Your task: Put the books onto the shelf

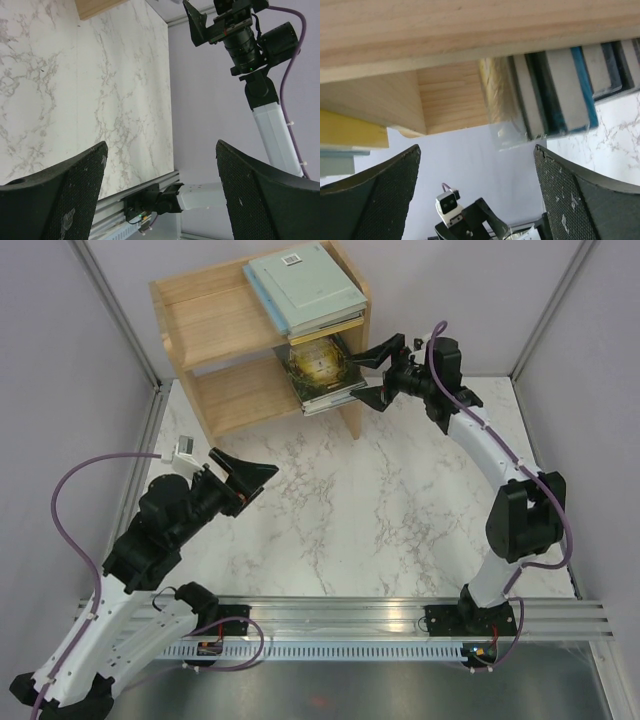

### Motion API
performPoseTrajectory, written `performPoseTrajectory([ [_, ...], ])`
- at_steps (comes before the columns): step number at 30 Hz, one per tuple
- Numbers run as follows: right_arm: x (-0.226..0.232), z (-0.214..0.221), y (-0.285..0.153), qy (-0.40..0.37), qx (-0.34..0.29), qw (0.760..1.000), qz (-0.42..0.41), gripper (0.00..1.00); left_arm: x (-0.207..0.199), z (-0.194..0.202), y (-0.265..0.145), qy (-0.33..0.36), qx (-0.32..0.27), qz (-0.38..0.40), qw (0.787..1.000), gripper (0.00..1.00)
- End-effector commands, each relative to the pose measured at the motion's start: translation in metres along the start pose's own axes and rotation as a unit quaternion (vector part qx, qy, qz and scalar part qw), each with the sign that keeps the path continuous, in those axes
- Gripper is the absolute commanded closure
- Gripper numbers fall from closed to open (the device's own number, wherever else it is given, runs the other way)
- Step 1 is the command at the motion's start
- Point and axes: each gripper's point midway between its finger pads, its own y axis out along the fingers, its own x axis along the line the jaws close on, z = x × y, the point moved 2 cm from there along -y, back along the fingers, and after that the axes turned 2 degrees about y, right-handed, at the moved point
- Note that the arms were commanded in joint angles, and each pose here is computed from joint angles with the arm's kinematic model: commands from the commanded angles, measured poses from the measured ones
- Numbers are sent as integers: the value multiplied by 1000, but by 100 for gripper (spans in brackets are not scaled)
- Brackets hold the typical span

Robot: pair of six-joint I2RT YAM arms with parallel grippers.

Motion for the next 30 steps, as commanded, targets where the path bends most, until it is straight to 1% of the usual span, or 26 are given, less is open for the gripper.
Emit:
performPoseTrajectory([
  [1, 21, 3, -25, -36, -20, 999, -5, 2, -18, -25, -7, 62, -39, -5, 997, 9],
  [2, 23, 4, -29, -41, -20, 999, -4, 2, -13, -25, -8, 88, -35, -21, 995, 9],
  [3, 20, 5, -33, -44, -19, 999, 3, 2, -22, -32, -13, 101, -42, -16, 994, 8],
  [5, 28, 10, -48, -57, -20, 998, -2, 2, -14, -34, -10, 141, -35, -50, 988, 7],
  [6, 23, 11, -53, -61, -20, 998, 5, 2, -18, -39, -13, 154, -37, -54, 986, 5],
  [8, 31, 21, -70, -81, -23, 996, -3, 2, -3, -40, -10, 190, -24, -101, 976, 2],
  [9, 27, 26, -75, -85, -17, 996, 0, 2, -4, -44, -11, 201, -28, -107, 973, 0],
  [11, 37, 43, -95, -130, -16, 991, -16, 2, 7, -51, -7, 234, -32, -141, 961, 0],
  [12, 28, 48, -100, -141, -16, 990, -8, 2, 14, -54, -7, 242, -35, -159, 957, 0],
  [13, 35, 61, -118, -184, -22, 983, -19, 2, 22, -61, -8, 255, -50, -182, 948, 0],
  [14, 17, 67, -124, -187, -18, 982, 3, 2, 30, -67, -6, 259, -59, -202, 943, 0],
  [15, 22, 79, -143, -214, -31, 976, -5, 2, 42, -69, -4, 264, -61, -223, 936, 0],
  [16, 15, 85, -151, -225, -33, 974, 1, 2, 50, -75, -3, 274, -71, -243, 928, 0],
  [17, -3, 90, -157, -238, -33, 971, 19, 2, 60, -77, 1, 279, -69, -257, 923, 0],
  [19, -12, 107, -182, -255, -42, 966, 25, 2, 88, -87, 9, 283, -75, -284, 913, 0],
  [20, -29, 112, -187, -255, -39, 965, 46, 2, 100, -91, 13, 281, -80, -296, 909, 0],
  [21, -34, 116, -193, -262, -42, 963, 51, 2, 133, -95, 13, 269, -80, -335, 899, 0],
  [22, -33, 120, -205, -277, -61, 958, 51, 2, 140, -103, 21, 278, -92, -326, 899, 0],
  [23, -38, 121, -211, -295, -66, 951, 60, 2, 154, -105, 23, 275, -94, -332, 897, 0],
  [24, -43, 125, -221, -298, -74, 949, 75, 2, 189, -104, 21, 267, -92, -371, 885, 0],
  [25, -45, 126, -225, -305, -80, 946, 82, 2, 194, -112, 27, 282, -117, -369, 878, 0],
  [26, -52, 123, -230, -305, -94, 942, 102, 2, 207, -111, 27, 284, -119, -384, 871, 0],
  [27, -52, 123, -236, -317, -103, 937, 105, 2, 232, -107, 25, 282, -116, -407, 861, 0],
  [28, -52, 122, -239, -322, -112, 934, 110, 2, 244, -106, 27, 289, -113, -414, 856, 0],
  [29, -53, 120, -242, -325, -123, 930, 116, 2, 244, -116, 36, 297, -142, -396, 857, 0],
  [30, -55, 118, -248, -328, -141, 926, 123, 2, 265, -111, 33, 301, -138, -411, 849, 0],
])
